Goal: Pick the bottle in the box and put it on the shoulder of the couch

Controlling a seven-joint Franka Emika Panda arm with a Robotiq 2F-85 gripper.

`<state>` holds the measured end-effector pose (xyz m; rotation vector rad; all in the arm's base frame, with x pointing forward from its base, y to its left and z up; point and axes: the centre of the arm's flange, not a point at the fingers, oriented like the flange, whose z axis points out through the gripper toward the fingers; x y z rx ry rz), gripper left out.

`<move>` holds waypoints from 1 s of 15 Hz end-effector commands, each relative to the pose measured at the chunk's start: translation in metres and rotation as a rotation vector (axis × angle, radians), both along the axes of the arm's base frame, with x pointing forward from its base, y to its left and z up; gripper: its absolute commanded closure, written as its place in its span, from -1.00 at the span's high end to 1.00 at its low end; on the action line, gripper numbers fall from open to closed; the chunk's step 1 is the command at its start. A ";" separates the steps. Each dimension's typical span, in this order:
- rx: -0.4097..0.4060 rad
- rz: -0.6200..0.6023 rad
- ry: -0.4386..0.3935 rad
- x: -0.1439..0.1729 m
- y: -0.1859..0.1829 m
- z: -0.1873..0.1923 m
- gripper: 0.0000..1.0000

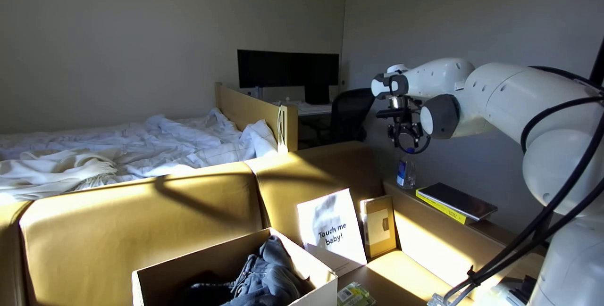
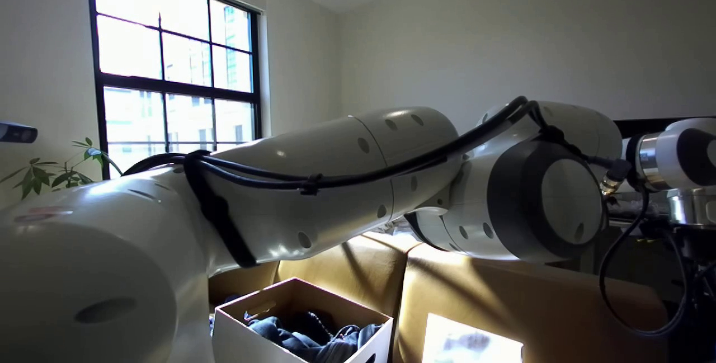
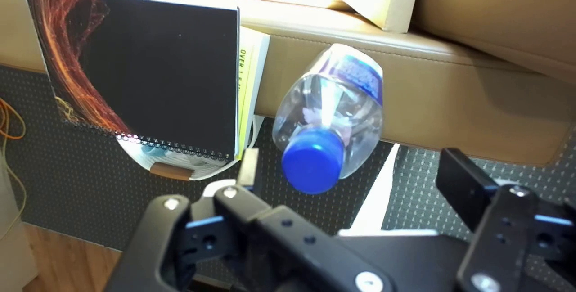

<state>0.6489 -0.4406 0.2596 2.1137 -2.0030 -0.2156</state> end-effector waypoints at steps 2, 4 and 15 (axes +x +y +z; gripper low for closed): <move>0.050 0.031 -0.084 0.000 -0.018 0.101 1.00; 0.095 0.078 -0.183 -0.006 -0.013 0.152 1.00; 0.110 0.532 -0.224 -0.069 0.072 0.364 1.00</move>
